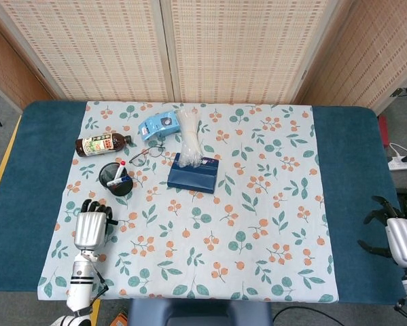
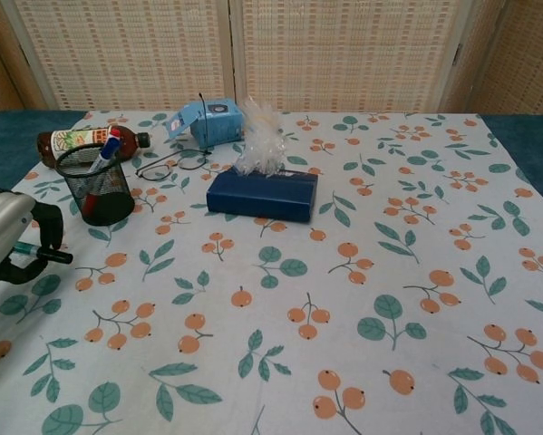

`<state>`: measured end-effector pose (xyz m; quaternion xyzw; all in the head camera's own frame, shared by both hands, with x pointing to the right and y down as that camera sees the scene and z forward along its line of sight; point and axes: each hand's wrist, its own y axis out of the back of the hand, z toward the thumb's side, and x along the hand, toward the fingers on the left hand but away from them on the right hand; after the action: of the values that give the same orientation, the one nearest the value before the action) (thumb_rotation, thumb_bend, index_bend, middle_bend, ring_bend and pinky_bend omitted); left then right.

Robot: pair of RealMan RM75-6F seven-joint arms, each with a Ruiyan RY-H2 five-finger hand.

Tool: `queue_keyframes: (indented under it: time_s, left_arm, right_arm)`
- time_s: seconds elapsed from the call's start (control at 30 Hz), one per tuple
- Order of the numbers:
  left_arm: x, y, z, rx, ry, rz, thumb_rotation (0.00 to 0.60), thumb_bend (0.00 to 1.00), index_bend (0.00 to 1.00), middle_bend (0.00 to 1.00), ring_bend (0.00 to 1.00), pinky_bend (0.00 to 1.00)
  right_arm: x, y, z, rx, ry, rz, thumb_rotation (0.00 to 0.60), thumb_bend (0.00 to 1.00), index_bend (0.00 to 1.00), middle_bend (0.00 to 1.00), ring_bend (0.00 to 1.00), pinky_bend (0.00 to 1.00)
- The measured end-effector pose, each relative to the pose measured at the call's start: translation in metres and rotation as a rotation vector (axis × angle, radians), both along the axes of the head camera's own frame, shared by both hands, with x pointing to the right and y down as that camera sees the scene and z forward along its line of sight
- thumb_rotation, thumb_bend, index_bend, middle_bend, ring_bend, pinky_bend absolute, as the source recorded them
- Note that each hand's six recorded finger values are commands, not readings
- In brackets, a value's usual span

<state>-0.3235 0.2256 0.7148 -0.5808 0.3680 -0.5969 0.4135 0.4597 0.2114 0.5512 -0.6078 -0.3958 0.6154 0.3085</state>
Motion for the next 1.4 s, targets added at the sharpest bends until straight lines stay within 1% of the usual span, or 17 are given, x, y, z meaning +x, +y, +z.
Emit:
queue_keyframes:
  time_s: [0.1, 0.2, 0.3, 0.33, 0.4, 0.43, 0.5, 0.6, 0.63, 0.73, 0.83, 0.93, 1.03, 1.2, 1.27, 1.33, 1.4]
  left_arm:
    - [-0.009, -0.011, -0.025, 0.042, 0.028, -0.018, 0.600, 0.30, 0.59, 0.67, 0.31, 0.22]
    - [-0.017, -0.028, -0.057, 0.078, 0.100, -0.049, 0.600, 0.30, 0.59, 0.67, 0.31, 0.23]
    - [-0.018, -0.051, -0.096, 0.106, 0.226, -0.080, 0.600, 0.30, 0.59, 0.67, 0.31, 0.23]
    - [-0.017, -0.061, -0.110, 0.108, 0.297, -0.094, 0.600, 0.30, 0.59, 0.67, 0.31, 0.23]
    - [-0.011, -0.074, -0.126, 0.091, 0.419, -0.117, 0.600, 0.30, 0.59, 0.67, 0.31, 0.23]
    - [-0.007, -0.082, -0.132, 0.069, 0.502, -0.135, 0.600, 0.30, 0.59, 0.67, 0.31, 0.23]
    - [-0.003, -0.094, -0.135, 0.022, 0.622, -0.165, 0.600, 0.30, 0.59, 0.67, 0.31, 0.22]
    - [0.006, -0.115, -0.133, -0.081, 0.816, -0.220, 0.600, 0.30, 0.60, 0.67, 0.30, 0.22]
    - [0.011, -0.123, -0.130, -0.128, 0.889, -0.240, 0.600, 0.30, 0.61, 0.67, 0.30, 0.22]
    - [0.026, -0.143, -0.119, -0.240, 1.019, -0.273, 0.600, 0.30, 0.61, 0.68, 0.30, 0.22]
    - [0.029, -0.163, -0.106, -0.283, 1.044, -0.291, 0.600, 0.30, 0.61, 0.68, 0.30, 0.22]
    - [0.023, -0.180, -0.094, -0.281, 1.039, -0.310, 0.600, 0.30, 0.61, 0.68, 0.30, 0.21]
    - [0.019, -0.189, -0.082, -0.286, 1.040, -0.332, 0.600, 0.30, 0.61, 0.68, 0.30, 0.21]
    - [0.019, -0.191, -0.070, -0.311, 1.056, -0.358, 0.600, 0.30, 0.61, 0.67, 0.29, 0.21]
    - [0.016, -0.189, -0.065, -0.321, 1.053, -0.367, 0.600, 0.30, 0.59, 0.65, 0.28, 0.21]
    - [0.013, -0.186, -0.059, -0.343, 1.041, -0.370, 0.600, 0.30, 0.54, 0.59, 0.26, 0.20]
    - [0.015, -0.183, -0.056, -0.371, 1.036, -0.362, 0.600, 0.30, 0.48, 0.49, 0.22, 0.18]
  right_arm:
    - [0.000, 0.000, -0.002, 0.009, -0.009, 0.001, 0.600, 0.00, 0.51, 0.15, 0.29, 0.04]
    - [0.000, 0.000, -0.002, 0.010, -0.013, -0.003, 0.600, 0.00, 0.51, 0.15, 0.29, 0.04]
    - [-0.001, 0.000, -0.004, 0.016, -0.020, -0.002, 0.600, 0.00, 0.51, 0.15, 0.29, 0.04]
    - [-0.001, 0.000, -0.004, 0.017, -0.022, -0.002, 0.600, 0.00, 0.51, 0.15, 0.29, 0.04]
    - [0.000, 0.000, -0.005, 0.020, -0.020, -0.001, 0.600, 0.00, 0.51, 0.15, 0.29, 0.04]
    - [0.000, 0.000, -0.006, 0.021, -0.019, 0.001, 0.600, 0.00, 0.51, 0.15, 0.29, 0.04]
    - [0.002, 0.000, -0.006, 0.022, -0.019, 0.007, 0.600, 0.00, 0.51, 0.15, 0.29, 0.04]
    - [0.006, -0.001, -0.007, 0.024, -0.015, 0.018, 0.600, 0.00, 0.51, 0.15, 0.29, 0.04]
    - [0.006, -0.001, -0.007, 0.025, -0.014, 0.021, 0.600, 0.00, 0.51, 0.15, 0.29, 0.04]
    - [0.007, -0.001, -0.006, 0.024, -0.012, 0.022, 0.600, 0.00, 0.51, 0.15, 0.29, 0.04]
    - [0.007, -0.001, -0.006, 0.022, -0.008, 0.022, 0.600, 0.00, 0.51, 0.15, 0.29, 0.04]
    - [0.007, -0.001, -0.005, 0.017, -0.005, 0.024, 0.600, 0.00, 0.51, 0.15, 0.29, 0.04]
    - [0.006, -0.001, -0.005, 0.018, -0.006, 0.024, 0.600, 0.00, 0.51, 0.15, 0.29, 0.04]
    - [0.005, -0.001, -0.004, 0.016, -0.005, 0.024, 0.600, 0.00, 0.51, 0.15, 0.29, 0.04]
    - [0.004, -0.001, -0.003, 0.010, -0.007, 0.022, 0.600, 0.00, 0.51, 0.15, 0.29, 0.04]
    - [0.003, 0.000, -0.002, 0.004, -0.009, 0.020, 0.600, 0.00, 0.51, 0.15, 0.29, 0.04]
    - [0.003, 0.000, -0.001, -0.002, -0.011, 0.019, 0.600, 0.00, 0.51, 0.15, 0.29, 0.04]
